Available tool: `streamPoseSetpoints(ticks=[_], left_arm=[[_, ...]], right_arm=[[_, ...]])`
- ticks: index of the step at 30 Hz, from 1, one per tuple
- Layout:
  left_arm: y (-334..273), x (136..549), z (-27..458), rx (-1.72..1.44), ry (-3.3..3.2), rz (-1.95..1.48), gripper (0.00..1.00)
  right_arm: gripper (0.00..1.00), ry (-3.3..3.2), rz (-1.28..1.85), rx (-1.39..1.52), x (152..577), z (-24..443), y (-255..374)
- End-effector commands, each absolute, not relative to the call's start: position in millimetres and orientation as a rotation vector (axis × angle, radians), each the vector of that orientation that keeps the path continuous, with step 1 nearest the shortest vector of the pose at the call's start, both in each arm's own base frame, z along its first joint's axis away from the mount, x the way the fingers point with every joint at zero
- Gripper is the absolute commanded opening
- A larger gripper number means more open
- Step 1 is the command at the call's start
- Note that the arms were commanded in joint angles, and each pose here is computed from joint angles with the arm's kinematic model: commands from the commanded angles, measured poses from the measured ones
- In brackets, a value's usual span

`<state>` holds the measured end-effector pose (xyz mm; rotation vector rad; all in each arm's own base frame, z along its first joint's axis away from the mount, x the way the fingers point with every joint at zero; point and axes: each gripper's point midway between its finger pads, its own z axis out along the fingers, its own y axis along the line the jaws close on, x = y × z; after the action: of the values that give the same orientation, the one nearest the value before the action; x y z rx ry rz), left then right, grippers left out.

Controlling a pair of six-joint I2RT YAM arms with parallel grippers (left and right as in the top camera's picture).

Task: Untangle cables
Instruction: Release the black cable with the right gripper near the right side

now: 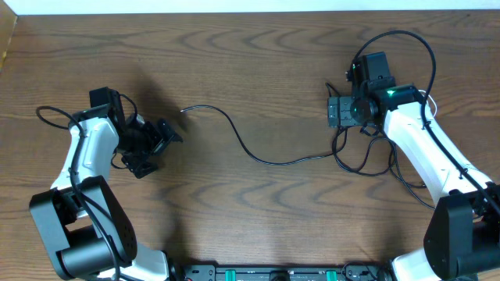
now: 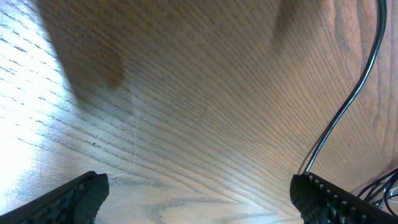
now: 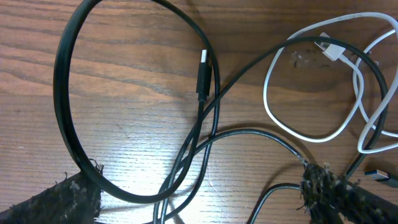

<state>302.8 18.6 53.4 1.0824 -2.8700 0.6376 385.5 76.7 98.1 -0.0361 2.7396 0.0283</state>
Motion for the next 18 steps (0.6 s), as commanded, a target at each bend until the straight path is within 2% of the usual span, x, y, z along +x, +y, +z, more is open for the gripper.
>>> streamPoseSetpoints(ticks=[1, 13, 18], left_arm=[[23, 305, 57, 1.093, -2.885, 0.621, 0.98], [23, 305, 57, 1.093, -2.885, 0.621, 0.98], [23, 305, 57, 1.093, -2.885, 0.621, 0.98]], right_arm=[[0.99, 2.742, 0.03, -0.041, 385, 98, 77], [0.99, 2.738, 0.032, -0.046, 385, 99, 79], [0.99, 2.688, 0.055, -0.086, 382, 118, 91]])
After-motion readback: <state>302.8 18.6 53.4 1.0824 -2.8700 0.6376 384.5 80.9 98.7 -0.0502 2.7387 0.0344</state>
